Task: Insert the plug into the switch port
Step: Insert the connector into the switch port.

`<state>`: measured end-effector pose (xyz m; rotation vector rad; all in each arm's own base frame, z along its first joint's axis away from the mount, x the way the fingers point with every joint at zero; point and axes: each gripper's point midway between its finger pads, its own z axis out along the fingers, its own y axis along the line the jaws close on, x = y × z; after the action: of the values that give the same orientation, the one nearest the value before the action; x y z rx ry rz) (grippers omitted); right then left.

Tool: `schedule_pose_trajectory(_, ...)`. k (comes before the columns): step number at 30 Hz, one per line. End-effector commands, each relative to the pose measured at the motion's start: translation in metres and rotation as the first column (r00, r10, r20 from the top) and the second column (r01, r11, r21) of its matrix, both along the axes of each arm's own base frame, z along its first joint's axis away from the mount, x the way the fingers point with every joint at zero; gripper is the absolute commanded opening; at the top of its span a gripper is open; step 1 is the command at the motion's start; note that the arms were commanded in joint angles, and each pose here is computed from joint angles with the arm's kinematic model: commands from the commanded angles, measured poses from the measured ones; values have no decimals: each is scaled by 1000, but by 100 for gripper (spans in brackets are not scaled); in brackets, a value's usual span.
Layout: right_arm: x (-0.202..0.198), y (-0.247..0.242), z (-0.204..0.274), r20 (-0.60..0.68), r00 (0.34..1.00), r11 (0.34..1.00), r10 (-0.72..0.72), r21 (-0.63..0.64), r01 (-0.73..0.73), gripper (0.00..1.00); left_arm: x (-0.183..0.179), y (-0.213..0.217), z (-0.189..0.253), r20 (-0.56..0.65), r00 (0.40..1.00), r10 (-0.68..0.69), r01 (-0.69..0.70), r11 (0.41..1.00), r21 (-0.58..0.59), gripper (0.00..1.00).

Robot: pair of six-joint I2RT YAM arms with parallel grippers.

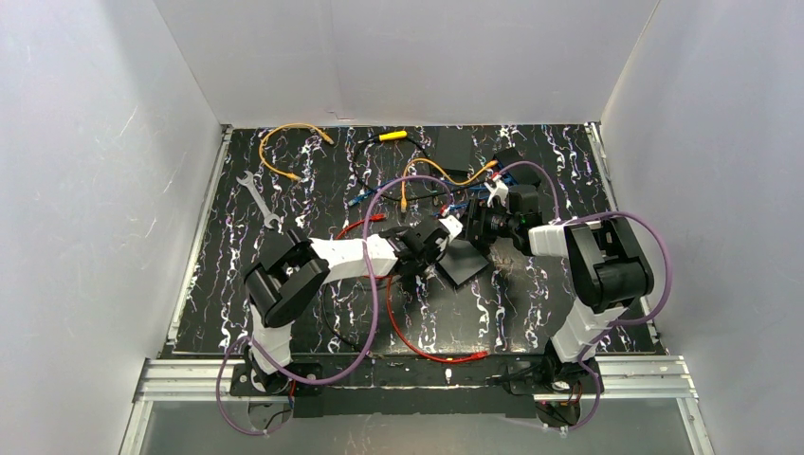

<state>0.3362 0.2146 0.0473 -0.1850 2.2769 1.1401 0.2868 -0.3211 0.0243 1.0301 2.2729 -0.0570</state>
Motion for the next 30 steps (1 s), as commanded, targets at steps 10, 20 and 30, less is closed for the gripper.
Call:
schedule_pose_trajectory(10, -12, 1, -23, -110, 994, 1000, 26, -6, -27, 83, 7, -12, 22, 216, 971, -100, 97, 995, 26, 0)
schedule_pose_trajectory(20, -15, 2, -28, -142, 989, 999, 40, -2, -41, 81, 9, -14, 26, 262, 960, -98, 102, 995, 1, 0)
schedule_pose_trajectory(30, -16, 3, -32, -160, 986, 999, 43, -4, -44, 81, 3, -20, 31, 282, 952, -123, 148, 987, -70, 0)
